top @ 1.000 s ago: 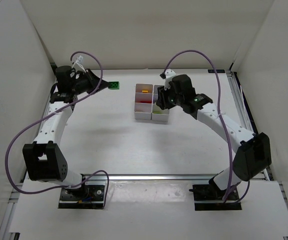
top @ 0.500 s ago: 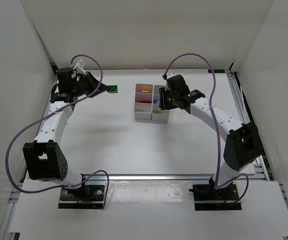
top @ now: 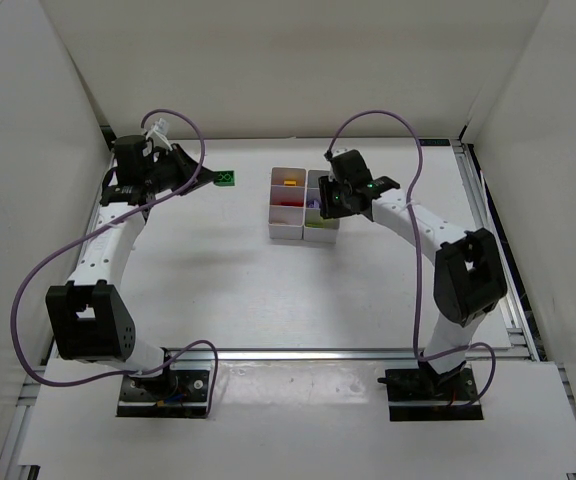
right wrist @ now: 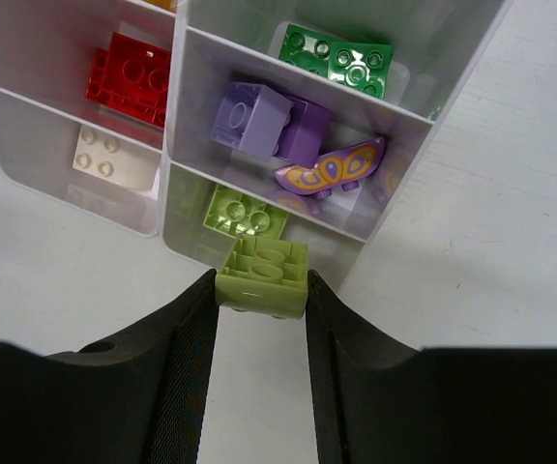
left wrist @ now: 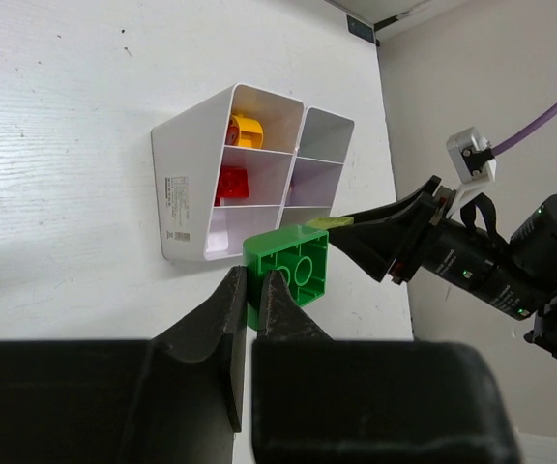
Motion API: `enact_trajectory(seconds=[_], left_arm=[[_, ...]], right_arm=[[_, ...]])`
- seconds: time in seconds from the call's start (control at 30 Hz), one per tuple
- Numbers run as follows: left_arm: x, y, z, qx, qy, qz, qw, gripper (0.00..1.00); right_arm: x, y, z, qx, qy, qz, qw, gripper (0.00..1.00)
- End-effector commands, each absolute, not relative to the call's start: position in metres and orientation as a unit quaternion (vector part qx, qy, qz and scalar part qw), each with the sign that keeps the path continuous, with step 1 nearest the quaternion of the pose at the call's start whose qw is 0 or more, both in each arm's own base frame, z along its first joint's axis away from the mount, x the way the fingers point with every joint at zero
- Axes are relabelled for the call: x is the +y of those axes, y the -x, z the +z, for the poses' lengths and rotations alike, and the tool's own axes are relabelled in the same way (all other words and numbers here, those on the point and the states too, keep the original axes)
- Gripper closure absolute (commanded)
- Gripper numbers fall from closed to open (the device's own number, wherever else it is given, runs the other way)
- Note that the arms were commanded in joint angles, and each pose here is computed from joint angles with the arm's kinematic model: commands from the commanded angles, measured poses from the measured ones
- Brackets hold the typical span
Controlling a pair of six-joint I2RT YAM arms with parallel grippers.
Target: Sort the legos into containers by color
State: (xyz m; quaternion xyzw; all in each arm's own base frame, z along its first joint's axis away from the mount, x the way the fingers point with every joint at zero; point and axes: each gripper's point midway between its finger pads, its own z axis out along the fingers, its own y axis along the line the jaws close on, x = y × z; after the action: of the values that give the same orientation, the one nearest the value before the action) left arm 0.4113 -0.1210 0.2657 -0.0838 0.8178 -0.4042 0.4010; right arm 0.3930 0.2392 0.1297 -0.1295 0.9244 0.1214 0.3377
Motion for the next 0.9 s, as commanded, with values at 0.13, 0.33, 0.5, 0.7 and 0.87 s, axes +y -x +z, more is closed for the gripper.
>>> enact_trajectory(seconds=[0.13, 0.33, 0.5, 0.7, 0.87], left_arm=[[-0.122, -0.408, 0.262, 0.818, 0.081, -0.413, 0.392, 0.90], [-0.126, -0.408, 0.258, 0.814, 0.082, -0.426, 0.385, 0.90], [-0.134, -0.410, 0.267, 0.805, 0.062, -0.442, 0.392, 0.90], [-0.199, -0.413, 0.277, 0.799, -0.011, -0.469, 0.376, 0.90], [-0.239, -0.429, 0.272, 0.815, -0.037, -0.442, 0.373, 0.90]], right_arm=[[0.250, -0.412, 0.151, 0.908, 0.134, 0.140, 0.371, 0.54], [0.254, -0.412, 0.159, 0.901, 0.147, 0.152, 0.379, 0.34], [0.252, -0.410, 0.178, 0.888, 0.160, 0.152, 0.403, 0.33], [0.215, -0.407, 0.231, 0.863, 0.140, 0.097, 0.476, 0.32], [0.157, -0.411, 0.253, 0.859, 0.101, 0.052, 0.499, 0.30]])
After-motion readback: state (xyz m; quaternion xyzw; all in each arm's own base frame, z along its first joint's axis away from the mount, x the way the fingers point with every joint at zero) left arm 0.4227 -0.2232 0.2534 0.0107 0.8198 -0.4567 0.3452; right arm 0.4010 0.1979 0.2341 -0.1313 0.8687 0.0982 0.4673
